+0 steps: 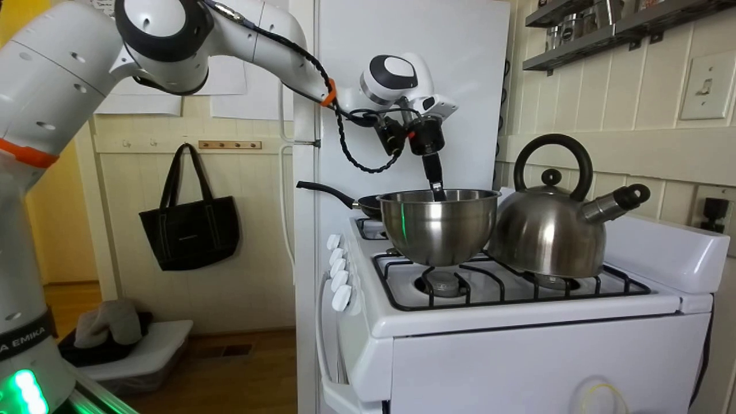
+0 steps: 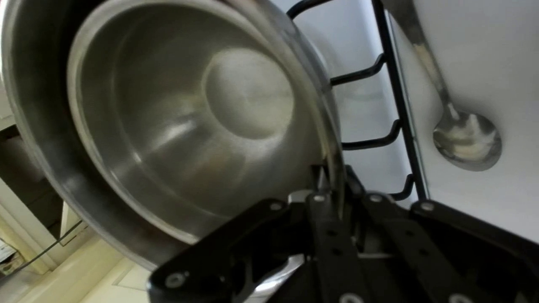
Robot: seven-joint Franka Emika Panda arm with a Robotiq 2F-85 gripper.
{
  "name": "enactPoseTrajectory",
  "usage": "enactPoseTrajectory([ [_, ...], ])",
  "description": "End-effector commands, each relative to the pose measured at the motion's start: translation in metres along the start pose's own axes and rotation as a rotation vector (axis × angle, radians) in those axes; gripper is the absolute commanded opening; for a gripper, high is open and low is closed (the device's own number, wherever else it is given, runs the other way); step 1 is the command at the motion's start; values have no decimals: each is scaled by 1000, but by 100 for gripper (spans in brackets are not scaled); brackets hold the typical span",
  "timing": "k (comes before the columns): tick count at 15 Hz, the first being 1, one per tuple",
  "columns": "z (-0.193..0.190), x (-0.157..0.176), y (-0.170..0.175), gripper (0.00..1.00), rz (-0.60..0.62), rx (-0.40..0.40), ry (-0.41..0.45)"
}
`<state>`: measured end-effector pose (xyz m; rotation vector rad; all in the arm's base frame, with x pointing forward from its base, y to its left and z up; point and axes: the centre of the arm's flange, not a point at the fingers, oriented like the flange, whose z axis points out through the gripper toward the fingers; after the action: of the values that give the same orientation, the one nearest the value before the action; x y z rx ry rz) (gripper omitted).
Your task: Move the silver bowl and the pan away
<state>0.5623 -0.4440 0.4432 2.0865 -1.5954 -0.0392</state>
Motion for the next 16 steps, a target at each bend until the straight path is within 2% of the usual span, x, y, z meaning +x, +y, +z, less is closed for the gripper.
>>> enactPoseTrajectory([
  [1,-11,12,5,43,-8,-8,-27],
  [6,-19,11,11,81,-1,-35,-43],
  [9,-30,1,20,100,-40,-67,-103],
  [13,-47,-19,38,100,-33,-158,-154],
  [16,-66,-33,44,100,-117,-154,-75],
])
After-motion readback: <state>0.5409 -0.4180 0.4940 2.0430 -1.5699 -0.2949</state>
